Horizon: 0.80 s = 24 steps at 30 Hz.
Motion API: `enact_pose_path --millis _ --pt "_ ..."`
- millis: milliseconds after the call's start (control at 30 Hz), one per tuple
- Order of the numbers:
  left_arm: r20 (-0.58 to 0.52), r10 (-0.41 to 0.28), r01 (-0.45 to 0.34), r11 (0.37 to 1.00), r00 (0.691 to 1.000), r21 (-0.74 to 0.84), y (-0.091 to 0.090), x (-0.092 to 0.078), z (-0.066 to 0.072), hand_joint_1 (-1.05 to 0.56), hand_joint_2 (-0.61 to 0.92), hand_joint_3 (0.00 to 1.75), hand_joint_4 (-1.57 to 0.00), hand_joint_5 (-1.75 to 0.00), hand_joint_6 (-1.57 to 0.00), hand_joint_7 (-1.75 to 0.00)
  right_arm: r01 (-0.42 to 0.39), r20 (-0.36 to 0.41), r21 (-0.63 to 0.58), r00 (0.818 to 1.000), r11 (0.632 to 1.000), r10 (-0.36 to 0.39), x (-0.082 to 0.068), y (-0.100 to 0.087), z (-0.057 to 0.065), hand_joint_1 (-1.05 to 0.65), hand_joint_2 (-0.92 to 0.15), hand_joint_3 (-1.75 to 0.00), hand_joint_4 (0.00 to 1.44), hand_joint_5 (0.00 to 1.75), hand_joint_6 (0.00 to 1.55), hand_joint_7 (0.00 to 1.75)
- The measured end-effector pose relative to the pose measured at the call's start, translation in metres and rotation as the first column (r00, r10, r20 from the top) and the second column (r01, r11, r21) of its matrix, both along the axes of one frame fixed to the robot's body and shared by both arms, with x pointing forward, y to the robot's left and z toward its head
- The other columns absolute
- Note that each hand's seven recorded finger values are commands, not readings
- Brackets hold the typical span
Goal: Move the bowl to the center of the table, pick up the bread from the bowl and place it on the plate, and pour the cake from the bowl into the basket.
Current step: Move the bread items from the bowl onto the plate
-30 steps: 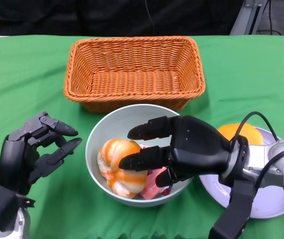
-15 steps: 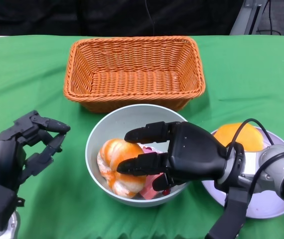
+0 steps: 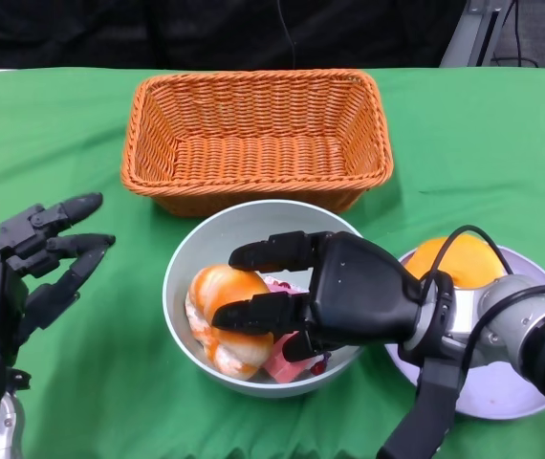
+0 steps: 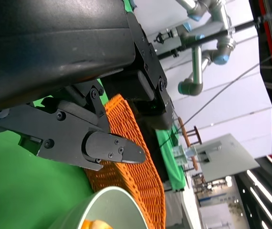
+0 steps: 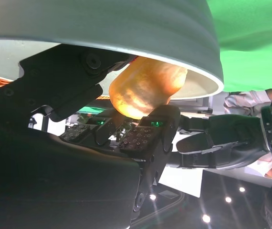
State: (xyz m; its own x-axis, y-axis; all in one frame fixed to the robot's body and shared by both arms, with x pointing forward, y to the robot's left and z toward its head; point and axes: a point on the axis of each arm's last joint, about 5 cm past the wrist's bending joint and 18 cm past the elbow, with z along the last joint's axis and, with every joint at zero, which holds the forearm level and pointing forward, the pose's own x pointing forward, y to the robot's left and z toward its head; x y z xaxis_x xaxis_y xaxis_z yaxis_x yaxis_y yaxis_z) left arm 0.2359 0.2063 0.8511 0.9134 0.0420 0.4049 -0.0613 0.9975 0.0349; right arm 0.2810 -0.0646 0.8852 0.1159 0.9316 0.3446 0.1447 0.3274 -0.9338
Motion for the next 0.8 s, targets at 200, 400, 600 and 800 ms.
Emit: enact_pose_path --millis 200,400,600,800 --pt "0.017 0.026 -0.026 0.999 1.0 -0.028 0.002 0.002 0.003 -0.47 0.92 0.17 -0.91 -0.16 -0.79 -0.01 -0.009 0.01 -0.02 1.0 1.0 0.009 0.001 0.004 0.001 -0.55 -0.79 -0.01 0.75 0.03 0.89 0.02" --pt "0.016 0.033 -0.033 0.999 0.999 -0.036 0.003 0.003 0.004 -0.48 0.92 0.18 -0.93 -0.15 -0.81 -0.01 -0.015 0.02 -0.035 1.0 0.999 0.016 0.003 0.006 0.003 -0.51 -0.81 -0.01 0.81 0.06 0.95 0.03" --pt "0.016 0.036 -0.035 0.999 0.999 -0.041 0.003 0.003 0.004 -0.51 0.92 0.18 -0.94 -0.13 -0.81 -0.01 -0.037 0.059 -0.009 0.998 0.999 0.037 0.001 0.013 -0.001 -0.45 -0.82 -0.01 1.01 0.16 1.1 0.05" --pt "0.016 0.028 -0.027 0.999 0.999 -0.04 0.004 0.003 0.004 -0.52 0.92 0.19 -0.97 -0.13 -0.82 -0.01 -0.044 0.084 0.029 0.996 0.999 0.041 0.0 0.016 -0.005 -0.38 -0.81 0.0 0.92 0.75 1.19 0.01"
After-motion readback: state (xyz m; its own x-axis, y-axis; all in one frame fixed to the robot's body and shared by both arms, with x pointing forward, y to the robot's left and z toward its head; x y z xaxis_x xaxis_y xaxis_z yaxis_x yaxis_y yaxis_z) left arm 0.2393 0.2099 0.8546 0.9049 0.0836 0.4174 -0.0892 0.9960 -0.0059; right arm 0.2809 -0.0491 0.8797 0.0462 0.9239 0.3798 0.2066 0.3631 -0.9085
